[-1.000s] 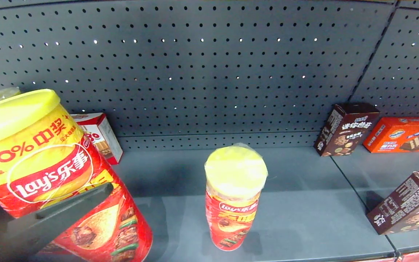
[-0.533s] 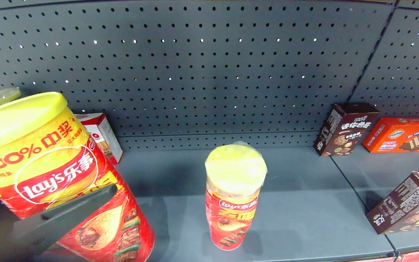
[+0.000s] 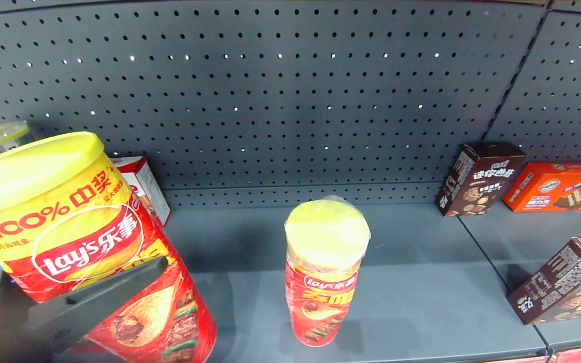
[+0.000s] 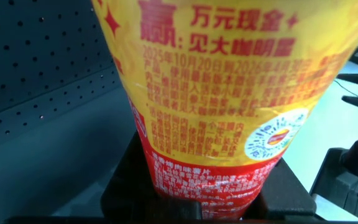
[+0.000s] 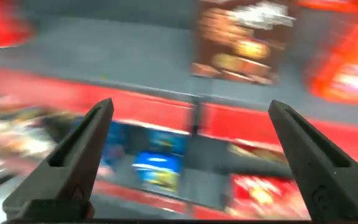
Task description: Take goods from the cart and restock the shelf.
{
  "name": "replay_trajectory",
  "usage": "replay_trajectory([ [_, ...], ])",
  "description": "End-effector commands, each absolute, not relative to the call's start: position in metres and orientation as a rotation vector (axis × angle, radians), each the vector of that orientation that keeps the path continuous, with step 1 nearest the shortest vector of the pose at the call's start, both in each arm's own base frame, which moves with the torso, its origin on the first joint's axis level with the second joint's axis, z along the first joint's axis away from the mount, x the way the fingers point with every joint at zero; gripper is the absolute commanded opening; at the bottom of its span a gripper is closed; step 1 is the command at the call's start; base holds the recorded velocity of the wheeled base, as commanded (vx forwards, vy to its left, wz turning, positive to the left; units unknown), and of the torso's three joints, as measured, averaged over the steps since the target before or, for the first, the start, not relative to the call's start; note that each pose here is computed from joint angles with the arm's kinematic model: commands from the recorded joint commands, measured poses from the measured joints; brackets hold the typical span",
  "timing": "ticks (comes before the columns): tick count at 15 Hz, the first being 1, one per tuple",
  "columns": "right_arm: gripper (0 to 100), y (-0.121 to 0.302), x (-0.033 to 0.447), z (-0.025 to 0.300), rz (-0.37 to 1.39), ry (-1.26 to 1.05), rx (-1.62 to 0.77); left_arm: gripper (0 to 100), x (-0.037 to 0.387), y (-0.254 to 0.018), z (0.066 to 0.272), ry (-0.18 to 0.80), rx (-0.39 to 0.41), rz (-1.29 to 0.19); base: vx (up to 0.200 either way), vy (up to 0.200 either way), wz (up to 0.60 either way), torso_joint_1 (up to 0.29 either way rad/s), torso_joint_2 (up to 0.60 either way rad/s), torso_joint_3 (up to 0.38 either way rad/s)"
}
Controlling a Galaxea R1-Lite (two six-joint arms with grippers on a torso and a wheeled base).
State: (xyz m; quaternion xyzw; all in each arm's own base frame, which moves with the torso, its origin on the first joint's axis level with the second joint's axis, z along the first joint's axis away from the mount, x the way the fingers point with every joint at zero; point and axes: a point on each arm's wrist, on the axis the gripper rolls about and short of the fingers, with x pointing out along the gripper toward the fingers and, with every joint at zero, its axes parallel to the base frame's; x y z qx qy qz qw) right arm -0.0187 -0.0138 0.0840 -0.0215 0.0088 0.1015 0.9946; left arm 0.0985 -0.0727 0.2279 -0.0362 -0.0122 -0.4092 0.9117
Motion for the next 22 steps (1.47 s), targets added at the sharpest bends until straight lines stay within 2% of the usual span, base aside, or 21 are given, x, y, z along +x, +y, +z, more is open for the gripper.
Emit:
replay_trajectory([
  [1,100,-0.009,-0.016,0.085,-0.024,0.075,-0.045,0,0.099,-0.073,0.226,-0.019,-0.075,-0.843,0.000,0.000,0.00,0.000,0.00,0.000],
  [4,100,-0.009,-0.016,0.085,-0.016,0.075,-0.052,0,0.098,-0.074,0.227,-0.020,-0.075,-0.853,0.000,0.000,0.00,0.000,0.00,0.000],
  [6,100,-0.003,-0.015,0.077,0.238,0.097,-0.027,0,0.097,-0.075,0.227,-0.021,-0.075,-0.862,0.000,0.000,0.00,0.000,0.00,0.000],
  [7,100,-0.003,-0.015,0.077,0.254,0.096,-0.028,0,0.097,-0.075,0.227,-0.022,-0.074,-0.863,0.000,0.000,0.00,0.000,0.00,0.000],
  [18,100,-0.003,-0.015,0.077,0.248,0.096,-0.025,0,0.098,-0.076,0.230,0.017,-0.069,-0.868,0.000,0.000,0.00,0.000,0.00,0.000],
  [22,100,-0.003,-0.015,0.077,0.248,0.096,-0.025,0,0.114,-0.086,0.257,0.103,-0.042,-0.854,0.000,0.000,0.00,0.000,0.00,0.000],
])
